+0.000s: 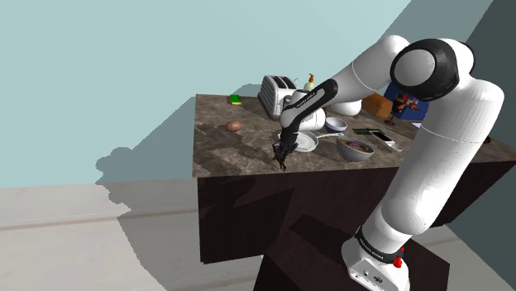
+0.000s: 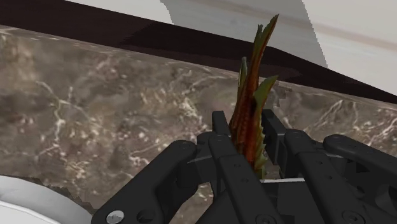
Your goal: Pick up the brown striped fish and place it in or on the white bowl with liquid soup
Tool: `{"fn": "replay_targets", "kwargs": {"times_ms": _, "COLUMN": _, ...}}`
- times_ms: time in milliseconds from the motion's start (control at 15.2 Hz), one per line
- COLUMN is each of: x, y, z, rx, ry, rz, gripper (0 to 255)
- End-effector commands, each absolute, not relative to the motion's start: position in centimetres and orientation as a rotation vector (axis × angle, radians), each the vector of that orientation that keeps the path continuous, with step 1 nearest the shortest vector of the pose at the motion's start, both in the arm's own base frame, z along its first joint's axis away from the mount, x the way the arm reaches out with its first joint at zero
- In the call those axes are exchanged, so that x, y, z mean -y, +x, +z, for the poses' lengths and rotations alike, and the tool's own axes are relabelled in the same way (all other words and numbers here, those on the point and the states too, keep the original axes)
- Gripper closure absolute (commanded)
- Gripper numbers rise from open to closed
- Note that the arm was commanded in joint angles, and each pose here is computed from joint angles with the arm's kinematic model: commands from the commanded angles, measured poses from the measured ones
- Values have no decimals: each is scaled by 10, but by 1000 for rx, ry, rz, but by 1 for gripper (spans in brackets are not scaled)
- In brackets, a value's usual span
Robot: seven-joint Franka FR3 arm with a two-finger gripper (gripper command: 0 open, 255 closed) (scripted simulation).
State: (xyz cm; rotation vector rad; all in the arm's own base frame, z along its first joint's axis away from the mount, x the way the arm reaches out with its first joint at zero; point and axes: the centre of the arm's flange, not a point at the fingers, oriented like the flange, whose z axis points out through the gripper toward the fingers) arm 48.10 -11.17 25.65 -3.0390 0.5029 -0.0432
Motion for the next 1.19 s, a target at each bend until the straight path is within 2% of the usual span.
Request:
{"fn": "replay_targets", "kwargs": {"times_ms": 0, "x": 112, "y": 481, "z": 256, "rx": -503, "ry": -3039, "rz": -43, "gripper": 255}}
{"fn": "replay_targets", "kwargs": {"times_ms": 396, "x": 112, "y": 481, "z": 256, "rx": -503, "ry": -3039, "rz": -43, "gripper": 255}}
{"fn": "replay_targets", "kwargs": {"times_ms": 1122, "x": 112, "y": 481, "z": 314, "rx": -503, "ry": -3039, "rz": -43, "gripper": 255}}
